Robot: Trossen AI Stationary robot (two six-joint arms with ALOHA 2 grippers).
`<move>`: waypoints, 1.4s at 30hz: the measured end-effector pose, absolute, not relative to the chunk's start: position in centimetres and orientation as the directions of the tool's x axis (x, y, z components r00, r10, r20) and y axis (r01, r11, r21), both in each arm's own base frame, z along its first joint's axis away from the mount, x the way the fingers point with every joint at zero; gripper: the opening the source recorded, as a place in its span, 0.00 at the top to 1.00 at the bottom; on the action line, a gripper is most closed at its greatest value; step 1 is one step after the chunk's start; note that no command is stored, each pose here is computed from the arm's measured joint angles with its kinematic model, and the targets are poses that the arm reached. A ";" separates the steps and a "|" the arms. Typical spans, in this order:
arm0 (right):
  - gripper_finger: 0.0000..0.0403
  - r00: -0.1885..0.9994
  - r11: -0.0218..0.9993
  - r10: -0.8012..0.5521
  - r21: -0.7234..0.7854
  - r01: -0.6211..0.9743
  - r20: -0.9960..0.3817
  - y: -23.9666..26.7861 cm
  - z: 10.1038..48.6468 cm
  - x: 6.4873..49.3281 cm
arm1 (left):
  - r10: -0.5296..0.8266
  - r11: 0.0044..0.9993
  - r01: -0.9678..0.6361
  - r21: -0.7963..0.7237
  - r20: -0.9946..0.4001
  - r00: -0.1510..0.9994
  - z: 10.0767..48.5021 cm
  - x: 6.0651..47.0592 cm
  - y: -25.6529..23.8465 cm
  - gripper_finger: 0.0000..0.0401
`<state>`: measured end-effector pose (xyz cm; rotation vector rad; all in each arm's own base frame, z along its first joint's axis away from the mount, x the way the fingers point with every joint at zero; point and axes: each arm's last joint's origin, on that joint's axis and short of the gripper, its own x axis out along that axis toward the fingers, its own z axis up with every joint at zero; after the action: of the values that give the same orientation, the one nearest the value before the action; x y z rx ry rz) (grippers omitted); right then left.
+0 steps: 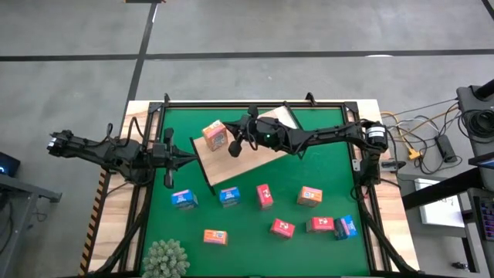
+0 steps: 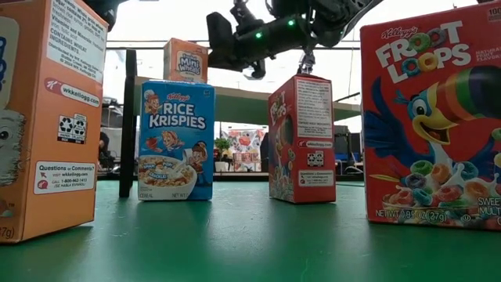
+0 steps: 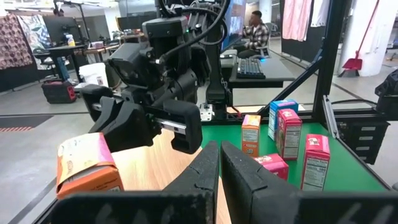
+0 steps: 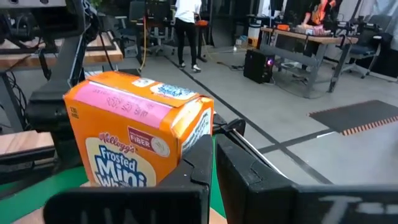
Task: Stack cereal on shelf
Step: Put the top middle orange cereal box on the shelf
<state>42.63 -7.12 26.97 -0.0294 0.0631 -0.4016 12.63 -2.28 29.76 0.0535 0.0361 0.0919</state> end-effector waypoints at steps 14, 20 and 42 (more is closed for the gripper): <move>0.98 0.917 0.919 -0.390 -0.102 0.381 -0.089 -5.3 27.4 42.4 | 0.092 0.994 -0.090 0.055 -0.035 0.995 29.7 12.6 -2.3 1.00; 0.98 0.914 0.929 -0.366 -0.129 0.347 -0.178 -4.5 29.3 40.6 | 0.092 0.994 -0.090 0.056 -0.039 0.995 29.7 12.7 -2.3 1.00; 0.98 0.976 0.988 -0.066 -0.152 0.035 -0.206 -4.1 23.8 44.1 | 0.092 0.994 -0.090 0.056 -0.035 0.995 29.7 12.7 -2.3 1.00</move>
<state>44.05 -4.06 23.76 -0.1482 0.2119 -0.0513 12.66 -2.29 29.74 0.0541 0.0380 0.0915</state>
